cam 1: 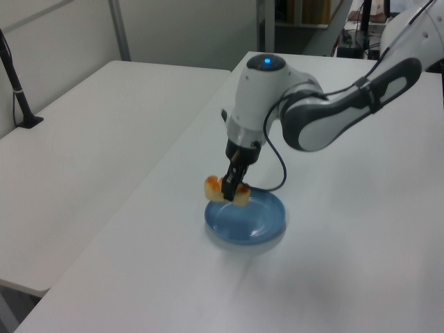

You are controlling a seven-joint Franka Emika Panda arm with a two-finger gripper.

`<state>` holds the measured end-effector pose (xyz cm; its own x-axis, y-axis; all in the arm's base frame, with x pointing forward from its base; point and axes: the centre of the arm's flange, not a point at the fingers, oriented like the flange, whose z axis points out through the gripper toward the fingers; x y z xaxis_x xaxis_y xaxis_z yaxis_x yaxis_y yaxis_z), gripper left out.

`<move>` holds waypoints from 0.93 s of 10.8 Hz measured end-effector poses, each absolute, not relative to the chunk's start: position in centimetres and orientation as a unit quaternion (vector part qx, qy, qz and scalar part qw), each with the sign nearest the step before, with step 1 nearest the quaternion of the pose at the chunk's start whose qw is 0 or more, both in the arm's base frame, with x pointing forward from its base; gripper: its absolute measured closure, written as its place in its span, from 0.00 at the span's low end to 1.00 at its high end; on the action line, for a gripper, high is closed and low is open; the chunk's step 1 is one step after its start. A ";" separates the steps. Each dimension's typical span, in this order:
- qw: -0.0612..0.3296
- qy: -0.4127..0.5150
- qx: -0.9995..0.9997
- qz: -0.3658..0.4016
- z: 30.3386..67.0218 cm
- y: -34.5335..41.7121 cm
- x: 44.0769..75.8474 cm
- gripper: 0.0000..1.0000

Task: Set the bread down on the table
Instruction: 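Lift the bread off the plate and lower it onto the bare table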

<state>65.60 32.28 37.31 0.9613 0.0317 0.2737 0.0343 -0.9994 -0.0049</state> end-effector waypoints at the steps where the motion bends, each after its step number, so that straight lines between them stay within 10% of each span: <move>1: 0.000 -0.010 -0.990 -0.138 38.0 30.7 66.2 0.64; 10: -0.061 -0.006 -0.997 -0.042 33.7 4.0 68.7 0.61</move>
<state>68.72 4.04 33.67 0.9964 0.0176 0.0827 0.0075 -0.9926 0.1215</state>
